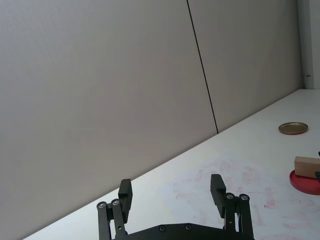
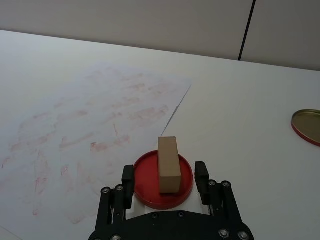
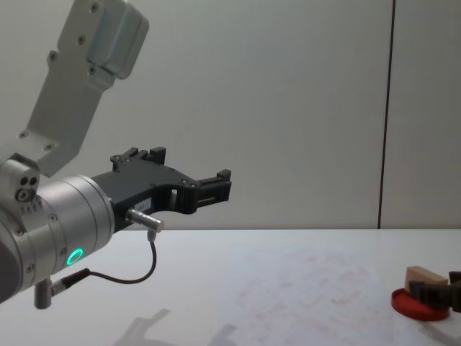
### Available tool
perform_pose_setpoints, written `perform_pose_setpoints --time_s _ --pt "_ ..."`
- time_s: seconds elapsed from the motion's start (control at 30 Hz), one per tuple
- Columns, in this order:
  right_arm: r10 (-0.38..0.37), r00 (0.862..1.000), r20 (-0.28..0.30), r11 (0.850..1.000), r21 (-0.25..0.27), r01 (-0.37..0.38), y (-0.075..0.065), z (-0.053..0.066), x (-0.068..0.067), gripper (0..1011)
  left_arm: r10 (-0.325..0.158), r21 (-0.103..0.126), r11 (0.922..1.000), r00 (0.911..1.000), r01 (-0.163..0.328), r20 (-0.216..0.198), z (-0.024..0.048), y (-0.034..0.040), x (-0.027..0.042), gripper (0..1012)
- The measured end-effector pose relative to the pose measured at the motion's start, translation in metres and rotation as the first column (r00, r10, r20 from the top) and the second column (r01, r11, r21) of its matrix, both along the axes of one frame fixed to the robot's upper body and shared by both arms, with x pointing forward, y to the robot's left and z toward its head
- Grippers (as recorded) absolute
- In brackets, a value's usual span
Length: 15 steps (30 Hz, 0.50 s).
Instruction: Use the one hand to pick up the stamp and affix it onto the A4 paper.
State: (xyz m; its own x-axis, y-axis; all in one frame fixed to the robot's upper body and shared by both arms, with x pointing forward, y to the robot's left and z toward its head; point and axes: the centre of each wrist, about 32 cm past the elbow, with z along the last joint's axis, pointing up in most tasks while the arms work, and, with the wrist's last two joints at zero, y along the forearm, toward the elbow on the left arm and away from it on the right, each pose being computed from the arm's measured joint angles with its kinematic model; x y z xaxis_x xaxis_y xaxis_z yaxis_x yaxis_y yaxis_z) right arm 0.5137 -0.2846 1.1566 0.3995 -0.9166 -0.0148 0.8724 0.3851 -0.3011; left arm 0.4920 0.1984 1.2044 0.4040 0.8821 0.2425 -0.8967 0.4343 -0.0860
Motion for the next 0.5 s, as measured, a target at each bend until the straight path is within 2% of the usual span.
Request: perform_pose_setpoints --time_s 0.1,0.5 --pt "0.001 1.0 -0.002 1.0 0.0 -0.001 0.0009 -0.0007 0.0 709 0.0 0.0 1.0 1.0 0.0 0.0 0.0 0.0 0.0 993" --pt "-0.001 1.0 0.001 1.0 -0.001 0.001 0.0028 -0.0031 -0.0005 309 0.0 0.0 1.0 1.0 0.0 0.0 0.0 0.0 0.0 993"
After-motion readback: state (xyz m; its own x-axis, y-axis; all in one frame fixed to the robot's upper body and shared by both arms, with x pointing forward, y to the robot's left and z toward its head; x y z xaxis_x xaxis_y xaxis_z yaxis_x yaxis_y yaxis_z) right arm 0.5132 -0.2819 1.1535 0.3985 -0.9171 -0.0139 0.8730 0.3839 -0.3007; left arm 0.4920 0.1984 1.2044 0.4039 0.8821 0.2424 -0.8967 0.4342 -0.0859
